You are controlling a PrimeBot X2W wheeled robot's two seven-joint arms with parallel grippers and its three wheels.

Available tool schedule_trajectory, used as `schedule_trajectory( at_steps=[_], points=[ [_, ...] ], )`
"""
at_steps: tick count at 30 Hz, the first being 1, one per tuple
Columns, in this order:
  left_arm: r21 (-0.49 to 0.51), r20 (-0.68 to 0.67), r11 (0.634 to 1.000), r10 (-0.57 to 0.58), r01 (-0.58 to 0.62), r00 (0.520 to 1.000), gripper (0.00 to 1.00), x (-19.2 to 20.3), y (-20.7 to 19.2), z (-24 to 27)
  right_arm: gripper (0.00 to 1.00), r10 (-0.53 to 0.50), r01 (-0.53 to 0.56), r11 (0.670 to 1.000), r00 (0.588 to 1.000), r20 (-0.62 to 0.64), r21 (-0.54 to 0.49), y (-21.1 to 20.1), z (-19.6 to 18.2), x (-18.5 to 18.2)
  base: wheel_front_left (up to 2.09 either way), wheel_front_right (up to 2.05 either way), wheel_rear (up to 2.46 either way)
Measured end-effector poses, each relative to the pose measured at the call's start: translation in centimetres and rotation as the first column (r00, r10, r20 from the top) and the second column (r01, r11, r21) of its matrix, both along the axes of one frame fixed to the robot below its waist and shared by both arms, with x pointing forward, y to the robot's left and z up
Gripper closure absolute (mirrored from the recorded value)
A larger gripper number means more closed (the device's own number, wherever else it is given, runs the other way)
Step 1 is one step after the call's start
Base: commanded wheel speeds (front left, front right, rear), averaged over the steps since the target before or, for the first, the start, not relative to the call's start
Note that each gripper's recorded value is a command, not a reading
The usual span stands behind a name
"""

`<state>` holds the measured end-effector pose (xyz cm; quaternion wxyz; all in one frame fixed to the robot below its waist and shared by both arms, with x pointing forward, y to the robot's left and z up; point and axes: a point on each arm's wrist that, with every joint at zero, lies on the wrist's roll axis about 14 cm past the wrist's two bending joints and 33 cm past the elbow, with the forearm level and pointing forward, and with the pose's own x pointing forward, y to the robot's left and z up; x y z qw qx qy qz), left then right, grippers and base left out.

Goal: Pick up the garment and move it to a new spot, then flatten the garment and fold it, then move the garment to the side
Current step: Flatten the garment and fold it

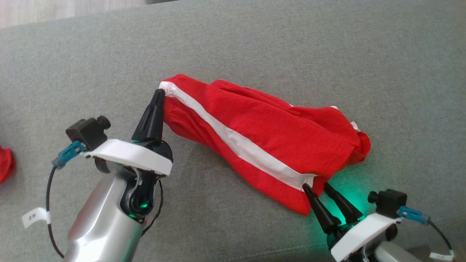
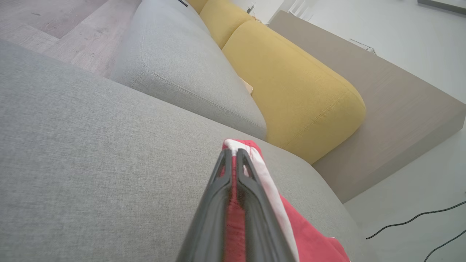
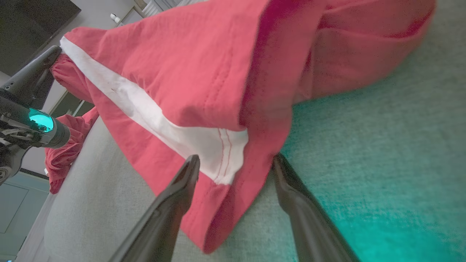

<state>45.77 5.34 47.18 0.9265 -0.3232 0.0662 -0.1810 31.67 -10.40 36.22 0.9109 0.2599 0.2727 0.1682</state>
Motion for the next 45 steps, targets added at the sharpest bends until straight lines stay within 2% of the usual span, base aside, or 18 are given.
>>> schedule_trajectory(
  at_steps=[4,5,7,13,18,22,23,26,29,32,37,40,42,43,45],
  points=[
    [0.005,-0.001,1.000,0.007,-0.007,1.000,1.00,0.0,0.3,0.0,0.00,0.014,-0.014,1.000,1.000,0.019,0.010,0.6,0.5,0.7,0.00,0.00,0.00],
    [0.006,-0.002,1.000,0.009,-0.008,1.000,1.00,0.0,0.4,0.0,0.26,0.015,-0.015,1.000,1.000,0.023,0.012,0.7,0.6,0.7,0.00,0.00,0.00],
    [0.009,-0.001,1.000,0.010,-0.010,1.000,1.00,-0.1,0.4,0.1,0.98,0.019,-0.020,1.000,0.999,0.032,0.015,0.8,0.9,0.8,0.00,0.00,0.00],
    [-0.008,0.029,1.000,0.019,-0.019,0.999,1.00,-0.6,0.6,1.7,1.00,0.001,-0.004,1.000,0.985,0.170,0.017,0.4,4.5,2.3,0.00,0.00,0.00],
    [-0.104,0.046,0.994,0.020,-0.015,0.999,1.00,-1.9,0.4,3.8,1.00,-0.086,0.071,0.996,0.925,0.370,0.054,-1.5,10.8,3.5,0.00,0.00,0.00],
    [-0.179,0.098,0.983,-0.028,0.046,0.995,1.00,-1.9,-0.7,7.3,1.00,-0.127,0.129,0.991,0.829,0.544,0.033,-4.3,16.4,4.3,0.00,0.00,0.00],
    [-0.179,0.098,0.983,-0.028,0.046,0.995,1.00,-1.9,-0.7,7.3,1.00,-0.127,0.129,0.991,0.829,0.544,0.033,-4.3,16.4,4.3,0.00,0.00,0.00],
    [-0.231,0.140,0.966,-0.085,0.116,0.986,1.00,-0.7,-2.3,10.3,1.00,-0.120,0.170,0.985,0.762,0.636,-0.018,-6.6,19.4,6.0,0.00,0.00,0.00],
    [-0.251,0.218,0.947,-0.145,0.199,0.965,1.00,1.6,-4.5,14.5,1.00,-0.071,0.201,0.975,0.689,0.721,-0.097,-8.6,22.7,9.1,0.00,0.00,0.00],
    [-0.248,0.310,0.929,-0.193,0.275,0.931,1.00,4.3,-7.0,19.0,1.00,-0.056,0.254,0.959,0.600,0.798,-0.124,-10.6,27.1,13.5,0.00,0.00,0.00],
    [-0.223,0.445,0.918,-0.203,0.327,0.872,1.00,8.9,-10.0,24.5,1.00,-0.089,0.357,0.930,0.458,0.884,-0.091,-14.2,34.1,20.3,0.00,0.00,0.00],
    [-0.230,0.521,0.909,-0.186,0.347,0.833,1.00,10.6,-10.8,26.5,1.00,-0.096,0.404,0.911,0.388,0.917,-0.076,-15.7,36.7,22.8,0.00,0.00,0.00],
    [-0.245,0.531,0.901,-0.185,0.359,0.827,1.00,11.5,-11.3,26.4,1.00,-0.079,0.414,0.905,0.384,0.920,-0.096,-15.9,36.5,24.1,0.00,0.00,0.00],
    [-0.246,0.522,0.898,-0.195,0.366,0.830,1.00,11.8,-11.7,25.5,1.00,-0.075,0.418,0.902,0.399,0.914,-0.109,-16.0,35.6,24.7,0.00,0.00,0.00],
    [-0.231,0.470,0.901,-0.228,0.368,0.853,1.00,12.3,-12.6,22.4,1.00,-0.070,0.411,0.901,0.454,0.888,-0.139,-15.9,33.0,25.8,0.00,0.00,0.00]
  ],
)
